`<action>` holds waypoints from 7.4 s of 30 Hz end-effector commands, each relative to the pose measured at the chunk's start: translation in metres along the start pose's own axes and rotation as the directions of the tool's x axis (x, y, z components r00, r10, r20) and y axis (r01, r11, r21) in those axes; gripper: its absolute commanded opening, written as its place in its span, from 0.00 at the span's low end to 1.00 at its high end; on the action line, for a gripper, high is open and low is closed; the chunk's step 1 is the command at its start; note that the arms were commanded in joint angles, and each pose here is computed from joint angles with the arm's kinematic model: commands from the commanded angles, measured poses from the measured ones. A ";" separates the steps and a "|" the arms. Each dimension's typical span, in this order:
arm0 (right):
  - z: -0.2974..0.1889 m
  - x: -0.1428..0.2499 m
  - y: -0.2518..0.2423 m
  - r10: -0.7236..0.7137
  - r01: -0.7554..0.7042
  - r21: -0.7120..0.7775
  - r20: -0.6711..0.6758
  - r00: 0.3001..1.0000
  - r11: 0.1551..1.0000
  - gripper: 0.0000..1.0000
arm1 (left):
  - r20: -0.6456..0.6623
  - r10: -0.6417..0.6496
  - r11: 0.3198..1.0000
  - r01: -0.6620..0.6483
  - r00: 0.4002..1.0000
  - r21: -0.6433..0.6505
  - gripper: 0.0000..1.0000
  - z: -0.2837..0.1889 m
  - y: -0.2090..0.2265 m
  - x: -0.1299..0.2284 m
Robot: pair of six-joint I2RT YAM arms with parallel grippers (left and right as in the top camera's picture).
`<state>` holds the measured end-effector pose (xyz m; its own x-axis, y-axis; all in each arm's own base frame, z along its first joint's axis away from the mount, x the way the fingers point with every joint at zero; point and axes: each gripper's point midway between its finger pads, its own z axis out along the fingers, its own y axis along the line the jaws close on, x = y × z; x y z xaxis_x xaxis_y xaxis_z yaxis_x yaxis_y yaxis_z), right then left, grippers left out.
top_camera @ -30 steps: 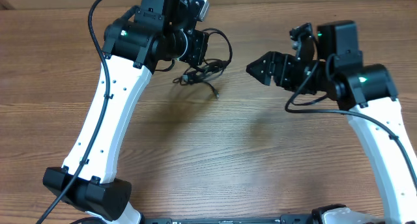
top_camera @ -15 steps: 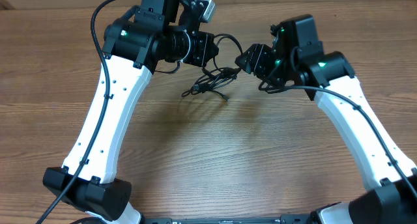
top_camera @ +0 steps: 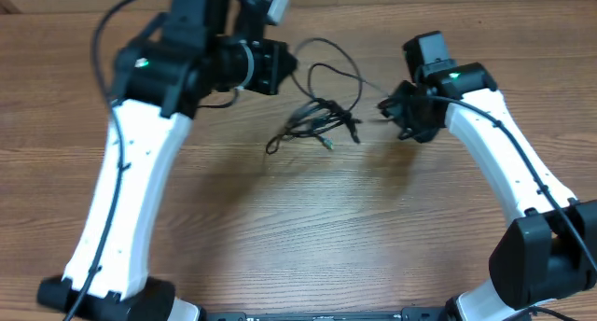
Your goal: Untangle cables
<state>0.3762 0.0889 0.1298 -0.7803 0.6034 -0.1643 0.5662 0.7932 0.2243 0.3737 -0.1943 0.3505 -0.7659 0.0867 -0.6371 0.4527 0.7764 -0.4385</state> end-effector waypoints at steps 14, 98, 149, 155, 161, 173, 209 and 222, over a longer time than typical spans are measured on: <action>-0.030 0.023 0.017 -0.442 0.384 -0.315 -0.134 0.887 0.868 0.14 | 0.062 -0.027 0.995 0.033 0.998 -0.096 0.04 -0.037 0.027 -0.007; -0.076 -0.054 -0.079 -0.054 0.051 -0.092 -0.029 0.998 0.994 1.00 | -0.389 0.093 0.987 -0.137 0.917 -0.085 0.70 0.080 0.034 0.102; -0.076 -0.044 -0.085 -0.051 0.046 -0.073 -0.071 0.996 0.996 1.00 | -0.531 -0.136 0.962 -0.018 0.836 -0.273 0.04 0.258 0.025 0.306; -0.076 -0.044 -0.084 -0.051 0.046 -0.074 -0.070 0.996 0.996 1.00 | -0.522 -0.088 0.968 -0.051 0.848 -0.247 0.04 0.254 0.021 0.275; -0.076 -0.044 -0.084 -0.052 0.047 -0.073 -0.069 0.996 0.996 1.00 | -0.515 0.047 0.970 -0.162 0.856 -0.181 0.04 0.221 0.001 0.194; -0.076 -0.044 -0.085 -0.058 0.052 -0.072 -0.072 0.996 0.996 1.00 | -0.560 -0.008 0.971 -0.128 0.828 -0.203 0.04 0.186 -0.017 0.177; -0.076 -0.048 -0.081 -0.062 0.057 -0.090 -0.053 0.997 0.994 1.00 | -0.571 -0.098 0.975 -0.037 0.815 -0.220 0.46 0.225 -0.012 0.237; -0.076 -0.050 -0.080 -0.063 0.059 -0.093 -0.046 0.997 0.994 1.00 | -0.542 -0.166 0.966 0.027 0.824 -0.255 0.37 0.241 -0.004 0.252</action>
<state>0.3459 -0.0115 0.1887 -0.8225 0.5571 -0.1142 0.5069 0.8092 0.2970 0.2950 -0.3250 0.0502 -0.9443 0.2983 -0.1389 0.3263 0.9036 -0.2775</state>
